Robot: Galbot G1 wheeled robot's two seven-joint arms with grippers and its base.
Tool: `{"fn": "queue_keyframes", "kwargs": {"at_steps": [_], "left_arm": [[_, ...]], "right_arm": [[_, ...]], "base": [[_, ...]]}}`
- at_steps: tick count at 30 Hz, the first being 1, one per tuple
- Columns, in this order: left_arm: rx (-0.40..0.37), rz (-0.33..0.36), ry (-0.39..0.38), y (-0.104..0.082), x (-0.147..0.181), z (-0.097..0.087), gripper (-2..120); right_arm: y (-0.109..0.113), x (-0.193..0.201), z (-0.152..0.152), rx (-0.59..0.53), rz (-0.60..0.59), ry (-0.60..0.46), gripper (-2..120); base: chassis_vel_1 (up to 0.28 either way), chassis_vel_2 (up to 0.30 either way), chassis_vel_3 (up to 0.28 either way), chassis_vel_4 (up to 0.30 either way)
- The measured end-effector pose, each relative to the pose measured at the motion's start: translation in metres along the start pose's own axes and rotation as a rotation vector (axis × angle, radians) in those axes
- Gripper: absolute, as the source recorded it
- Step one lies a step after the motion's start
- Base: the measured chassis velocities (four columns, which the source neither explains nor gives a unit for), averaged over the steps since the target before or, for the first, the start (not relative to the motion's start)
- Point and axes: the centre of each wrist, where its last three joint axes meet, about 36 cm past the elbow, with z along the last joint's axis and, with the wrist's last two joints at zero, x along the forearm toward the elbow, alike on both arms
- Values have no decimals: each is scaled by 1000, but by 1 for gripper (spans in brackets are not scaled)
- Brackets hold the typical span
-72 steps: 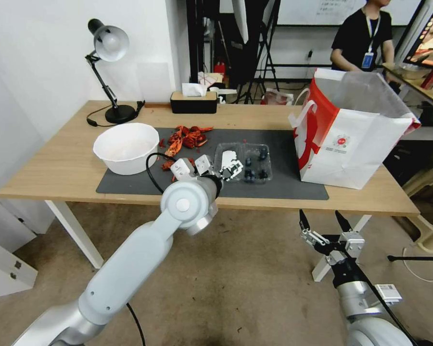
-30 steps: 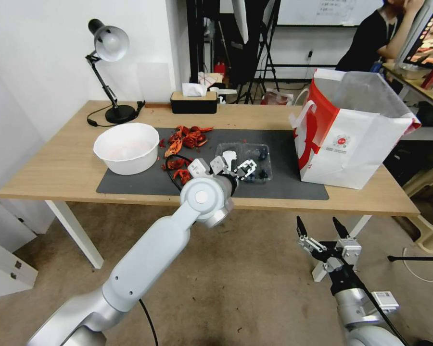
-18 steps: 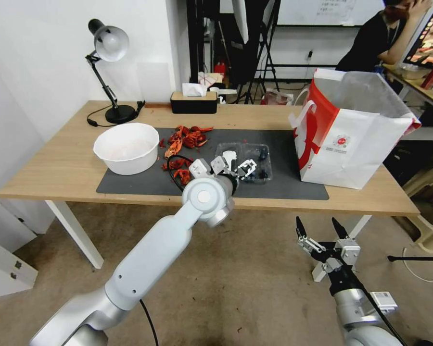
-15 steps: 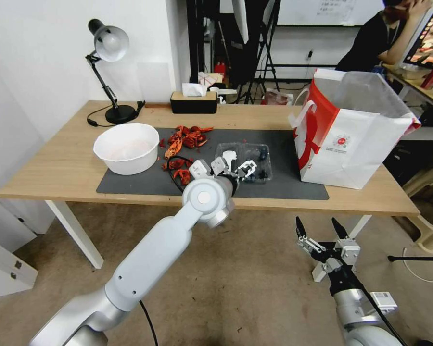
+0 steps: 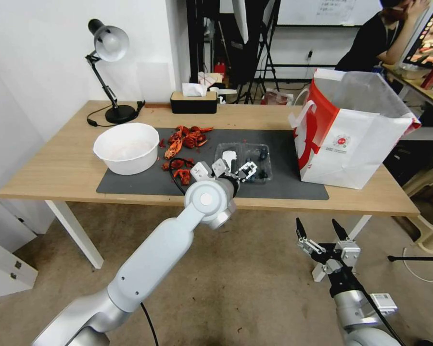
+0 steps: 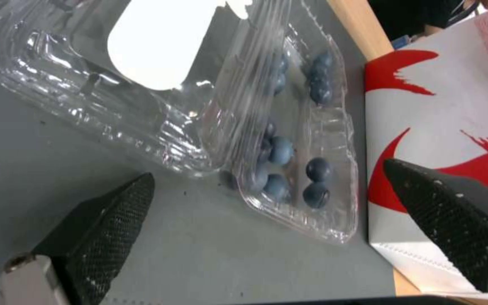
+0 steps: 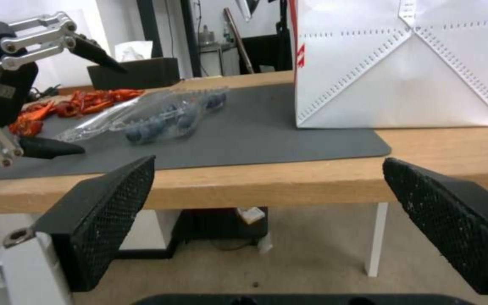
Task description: Close the takeout container lid, then place the container into the takeout bag.
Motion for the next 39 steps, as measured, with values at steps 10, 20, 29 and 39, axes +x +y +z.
{"fn": "queue_keyframes", "kwargs": {"at_steps": [10, 20, 29, 39], "left_arm": [[23, 0, -17, 3, -8, -4, 100], [53, 7, -37, 5, -12, -5, 100], [110, 41, -74, 13, -14, 0, 100], [134, 141, -132, 25, -6, 6, 100]], "right_arm": [[-3, -2, 0, 3, 5, 3, 100], [-2, -1, 3, -1, 7, 11, 100], [-2, -1, 5, 0, 6, 15, 100], [0, -2, 8, -4, -5, 19, 100]], "base": [[0, 0, 0, 0], [0, 0, 0, 0], [0, 0, 0, 0], [0, 0, 0, 0]]}}
